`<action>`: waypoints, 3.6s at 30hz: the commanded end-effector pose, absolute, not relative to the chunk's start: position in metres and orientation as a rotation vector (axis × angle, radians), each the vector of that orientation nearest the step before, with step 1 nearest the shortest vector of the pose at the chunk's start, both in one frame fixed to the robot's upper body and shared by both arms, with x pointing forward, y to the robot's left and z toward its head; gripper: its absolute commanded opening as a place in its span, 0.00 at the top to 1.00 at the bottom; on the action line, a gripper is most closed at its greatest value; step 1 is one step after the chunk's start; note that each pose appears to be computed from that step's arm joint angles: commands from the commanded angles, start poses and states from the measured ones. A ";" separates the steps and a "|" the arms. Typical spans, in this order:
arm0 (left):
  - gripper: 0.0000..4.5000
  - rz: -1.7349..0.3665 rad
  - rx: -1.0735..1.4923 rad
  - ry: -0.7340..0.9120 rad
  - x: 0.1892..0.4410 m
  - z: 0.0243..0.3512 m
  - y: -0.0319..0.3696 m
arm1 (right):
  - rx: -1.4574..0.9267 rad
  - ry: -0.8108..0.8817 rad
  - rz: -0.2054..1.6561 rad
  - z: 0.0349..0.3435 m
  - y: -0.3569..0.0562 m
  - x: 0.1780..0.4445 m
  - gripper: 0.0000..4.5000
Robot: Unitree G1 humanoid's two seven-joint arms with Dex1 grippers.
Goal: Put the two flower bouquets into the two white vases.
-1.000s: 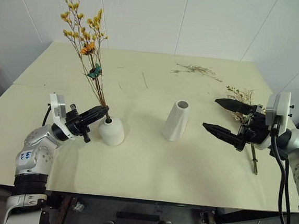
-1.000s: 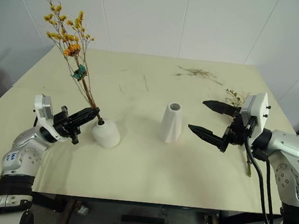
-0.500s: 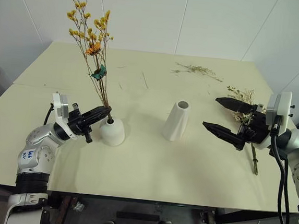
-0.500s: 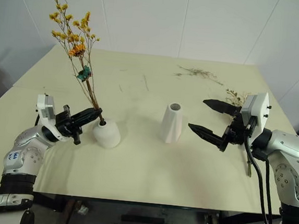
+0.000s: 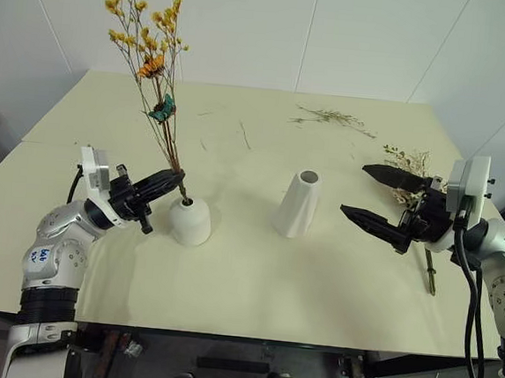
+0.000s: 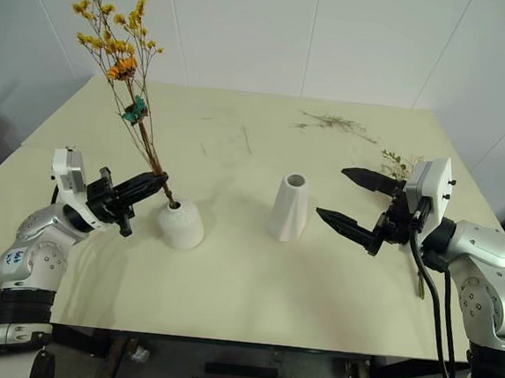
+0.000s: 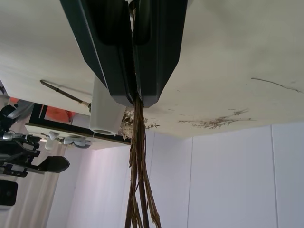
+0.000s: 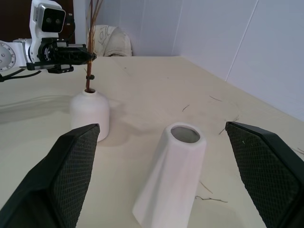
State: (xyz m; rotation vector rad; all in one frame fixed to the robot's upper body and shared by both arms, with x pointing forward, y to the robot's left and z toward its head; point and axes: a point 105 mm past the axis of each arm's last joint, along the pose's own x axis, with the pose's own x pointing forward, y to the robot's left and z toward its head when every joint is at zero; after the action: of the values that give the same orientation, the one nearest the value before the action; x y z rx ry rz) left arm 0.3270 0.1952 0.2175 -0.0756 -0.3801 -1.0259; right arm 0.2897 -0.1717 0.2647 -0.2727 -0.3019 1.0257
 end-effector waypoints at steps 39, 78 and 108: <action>0.94 -1.054 -0.020 -0.340 0.336 0.182 0.178 | -0.276 -0.367 0.988 0.275 -0.170 0.281 0.00; 0.00 -1.254 0.299 -0.224 0.259 0.254 0.220 | -0.187 0.771 0.163 0.189 -0.340 0.364 0.00; 0.00 -1.180 0.180 -0.317 0.271 0.277 0.222 | -0.007 -0.426 0.597 0.333 -0.238 0.381 1.00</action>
State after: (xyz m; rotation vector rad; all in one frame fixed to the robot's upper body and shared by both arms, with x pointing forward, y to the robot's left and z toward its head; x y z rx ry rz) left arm 0.2700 0.2189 0.2728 0.1648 -0.2909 -1.1942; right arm 0.4013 -0.2486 0.2922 -0.0113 -0.2410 0.5616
